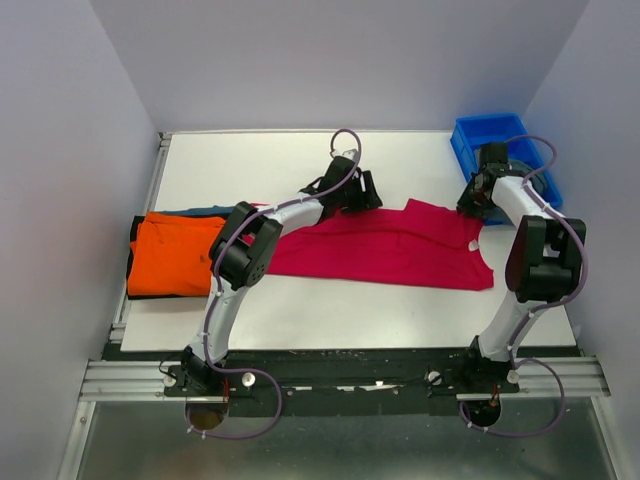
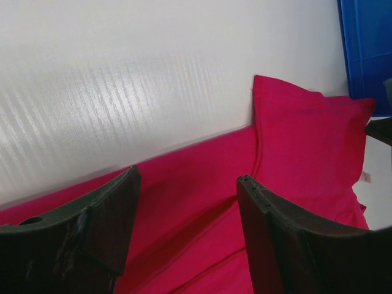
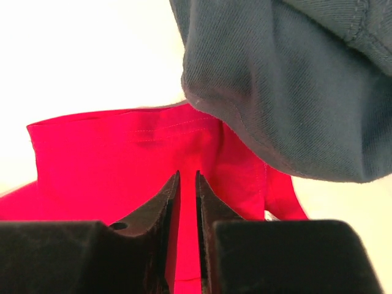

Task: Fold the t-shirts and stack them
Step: Fold the other side of the tshirt into a rectangle

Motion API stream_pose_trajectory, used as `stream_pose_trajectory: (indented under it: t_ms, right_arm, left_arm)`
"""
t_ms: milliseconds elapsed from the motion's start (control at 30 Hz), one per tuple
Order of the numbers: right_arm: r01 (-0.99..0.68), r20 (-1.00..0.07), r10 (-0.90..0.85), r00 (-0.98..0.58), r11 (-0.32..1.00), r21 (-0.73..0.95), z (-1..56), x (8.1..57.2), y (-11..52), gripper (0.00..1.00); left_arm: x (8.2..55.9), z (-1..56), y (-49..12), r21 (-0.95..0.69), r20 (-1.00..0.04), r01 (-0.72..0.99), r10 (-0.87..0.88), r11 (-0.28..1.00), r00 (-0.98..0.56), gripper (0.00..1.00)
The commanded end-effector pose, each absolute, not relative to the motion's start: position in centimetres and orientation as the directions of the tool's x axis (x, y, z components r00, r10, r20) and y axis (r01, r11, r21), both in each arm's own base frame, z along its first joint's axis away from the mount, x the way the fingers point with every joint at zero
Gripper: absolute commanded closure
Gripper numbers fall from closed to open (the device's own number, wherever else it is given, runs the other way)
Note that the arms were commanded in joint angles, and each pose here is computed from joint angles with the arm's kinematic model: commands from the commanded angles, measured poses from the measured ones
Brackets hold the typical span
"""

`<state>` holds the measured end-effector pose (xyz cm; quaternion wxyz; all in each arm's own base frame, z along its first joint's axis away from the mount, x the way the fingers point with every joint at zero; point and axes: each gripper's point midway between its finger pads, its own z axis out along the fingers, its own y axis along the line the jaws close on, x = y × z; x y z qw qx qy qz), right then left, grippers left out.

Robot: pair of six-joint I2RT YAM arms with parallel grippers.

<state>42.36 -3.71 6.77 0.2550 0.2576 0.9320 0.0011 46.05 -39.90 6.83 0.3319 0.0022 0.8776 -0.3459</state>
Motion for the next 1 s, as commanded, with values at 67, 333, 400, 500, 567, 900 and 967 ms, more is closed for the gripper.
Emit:
stream_pose_trajectory:
  t_ms: [67, 333, 400, 500, 567, 900, 967]
  right_arm:
    - [0.460, -0.477, 0.468, -0.744, 0.877, 0.143, 7.1, 42.0, -3.3, 0.80]
    - [0.509, -0.485, 0.476, -0.734, 0.858, 0.072, 6.8, 41.8, -4.8, 0.72]
    - [0.521, -0.492, 0.476, -0.729, 0.852, 0.054, 7.0, 41.9, -5.3, 0.69]
    - [0.527, -0.483, 0.473, -0.737, 0.850, 0.028, 6.7, 42.0, -5.6, 0.68]
    - [0.524, -0.478, 0.475, -0.739, 0.851, 0.037, 6.4, 42.2, -5.4, 0.68]
    - [0.504, -0.449, 0.484, -0.751, 0.859, 0.083, 4.9, 42.3, -4.4, 0.72]
    - [0.501, -0.460, 0.481, -0.746, 0.861, 0.088, 5.4, 42.4, -4.4, 0.77]
  left_arm:
    - [45.9, 8.9, -40.8, -0.604, -0.608, 0.274, -0.210, 0.748, -0.766, 0.24]
    - [45.9, 8.9, -40.9, -0.600, -0.609, 0.281, -0.201, 0.749, -0.767, 0.24]
    - [45.9, 8.9, -40.9, -0.600, -0.611, 0.283, -0.200, 0.748, -0.766, 0.24]
    - [45.9, 9.1, -41.1, -0.604, -0.611, 0.291, -0.197, 0.742, -0.767, 0.24]
    - [45.9, 9.1, -41.2, -0.602, -0.613, 0.295, -0.193, 0.742, -0.766, 0.24]
    - [45.7, 8.5, -40.9, -0.591, -0.603, 0.287, -0.177, 0.754, -0.778, 0.24]
    - [45.9, 8.7, -40.8, -0.588, -0.609, 0.287, -0.180, 0.756, -0.773, 0.24]
